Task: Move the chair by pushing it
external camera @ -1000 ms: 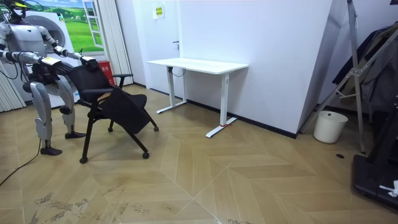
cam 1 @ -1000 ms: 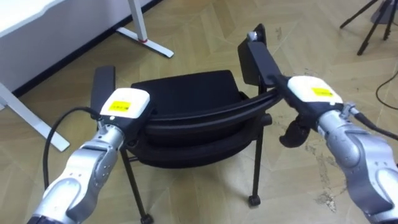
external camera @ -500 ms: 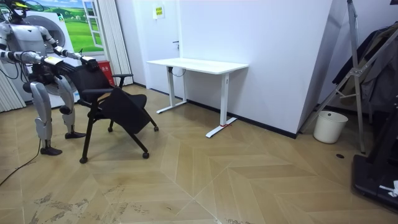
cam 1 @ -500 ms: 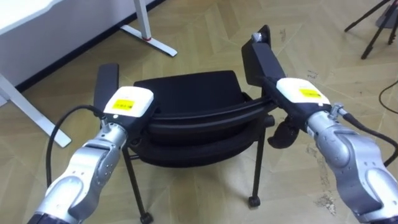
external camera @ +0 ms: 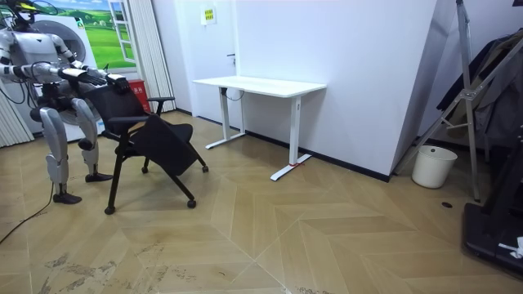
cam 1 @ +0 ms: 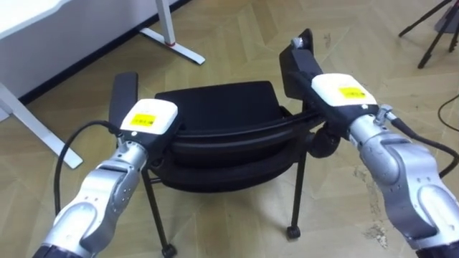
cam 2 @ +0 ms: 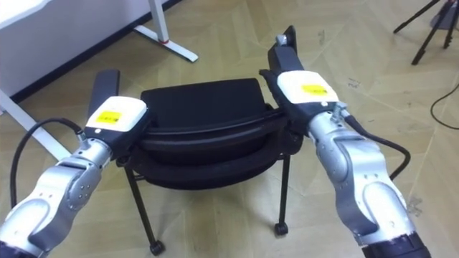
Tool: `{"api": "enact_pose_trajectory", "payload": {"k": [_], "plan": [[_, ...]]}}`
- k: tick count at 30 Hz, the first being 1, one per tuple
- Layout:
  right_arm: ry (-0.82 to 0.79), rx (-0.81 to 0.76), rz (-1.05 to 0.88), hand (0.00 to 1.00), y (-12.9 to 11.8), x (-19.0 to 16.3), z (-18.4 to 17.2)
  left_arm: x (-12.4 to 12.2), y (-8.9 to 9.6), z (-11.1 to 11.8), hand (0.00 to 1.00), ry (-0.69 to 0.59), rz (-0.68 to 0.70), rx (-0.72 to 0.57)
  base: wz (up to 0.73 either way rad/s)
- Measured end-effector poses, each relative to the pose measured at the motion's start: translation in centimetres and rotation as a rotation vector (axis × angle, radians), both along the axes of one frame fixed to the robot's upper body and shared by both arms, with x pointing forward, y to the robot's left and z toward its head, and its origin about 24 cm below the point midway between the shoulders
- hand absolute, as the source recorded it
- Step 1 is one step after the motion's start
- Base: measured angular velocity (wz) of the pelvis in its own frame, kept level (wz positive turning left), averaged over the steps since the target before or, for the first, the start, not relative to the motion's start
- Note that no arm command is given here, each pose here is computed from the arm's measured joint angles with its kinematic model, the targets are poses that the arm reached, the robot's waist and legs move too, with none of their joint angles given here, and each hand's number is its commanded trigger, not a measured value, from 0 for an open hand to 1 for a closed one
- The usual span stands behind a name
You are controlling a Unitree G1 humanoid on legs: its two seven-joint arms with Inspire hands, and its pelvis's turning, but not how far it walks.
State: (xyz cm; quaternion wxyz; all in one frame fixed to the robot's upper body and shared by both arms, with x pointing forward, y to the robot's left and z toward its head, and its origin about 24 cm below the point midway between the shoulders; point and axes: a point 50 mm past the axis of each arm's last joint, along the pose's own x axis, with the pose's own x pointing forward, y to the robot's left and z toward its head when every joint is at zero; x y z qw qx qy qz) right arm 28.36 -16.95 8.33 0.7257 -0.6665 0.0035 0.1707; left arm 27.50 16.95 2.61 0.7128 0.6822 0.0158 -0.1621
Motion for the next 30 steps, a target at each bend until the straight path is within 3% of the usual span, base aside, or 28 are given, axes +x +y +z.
{"api": "enact_pose_trajectory", "payload": {"k": [11,17,30], "plan": [[0.057,-0.084,0.071,0.0,1.3,-0.5,-1.3,0.5,-1.5,0.9,1.0,-0.034,-0.076,0.014,0.06],[0.165,-0.122,0.032,0.0,0.2,-0.4,-4.0,0.3,-2.4,0.7,1.0,-0.032,-0.116,0.018,0.15],[0.152,-0.158,0.041,0.0,0.0,0.3,-5.3,0.1,-2.9,0.7,1.0,0.002,-0.154,0.036,0.07]]}}
